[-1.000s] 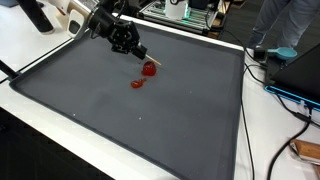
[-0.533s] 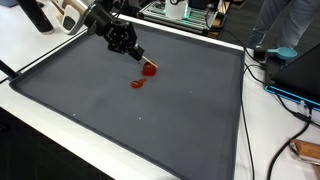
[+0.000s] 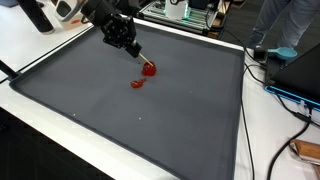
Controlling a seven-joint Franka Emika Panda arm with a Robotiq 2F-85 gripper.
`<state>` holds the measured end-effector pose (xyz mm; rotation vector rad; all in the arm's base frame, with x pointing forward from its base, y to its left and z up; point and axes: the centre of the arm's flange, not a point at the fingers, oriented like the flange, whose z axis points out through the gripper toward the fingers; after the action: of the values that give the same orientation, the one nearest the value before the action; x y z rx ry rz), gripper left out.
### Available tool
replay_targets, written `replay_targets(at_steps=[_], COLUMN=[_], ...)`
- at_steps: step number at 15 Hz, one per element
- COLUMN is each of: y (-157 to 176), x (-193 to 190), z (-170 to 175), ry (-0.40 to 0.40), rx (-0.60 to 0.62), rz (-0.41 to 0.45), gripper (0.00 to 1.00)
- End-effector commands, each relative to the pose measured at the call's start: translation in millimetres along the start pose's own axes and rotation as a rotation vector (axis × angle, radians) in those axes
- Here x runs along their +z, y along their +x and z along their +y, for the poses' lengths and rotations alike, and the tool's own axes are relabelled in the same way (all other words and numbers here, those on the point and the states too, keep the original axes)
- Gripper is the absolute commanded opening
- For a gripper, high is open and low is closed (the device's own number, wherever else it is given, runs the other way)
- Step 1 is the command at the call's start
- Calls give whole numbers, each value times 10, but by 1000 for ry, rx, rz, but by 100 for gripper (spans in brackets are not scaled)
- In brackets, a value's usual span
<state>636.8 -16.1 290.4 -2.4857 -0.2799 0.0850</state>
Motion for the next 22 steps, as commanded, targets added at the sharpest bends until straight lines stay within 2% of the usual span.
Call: replay_targets(at_steps=[1, 8, 12, 20, 21, 22], y=[-153, -152, -139, -121, -25, -22], x=[-81, -197, -192, -122, -142, -133], z=[-214, -535, -682, -883, -817, -837], ry=[-121, -313, -393, -494, -458, -466], rx=[27, 52, 67, 74, 64, 62], rz=[7, 12, -11, -53, -41, -44], gripper=[3, 3, 3, 3, 13, 13])
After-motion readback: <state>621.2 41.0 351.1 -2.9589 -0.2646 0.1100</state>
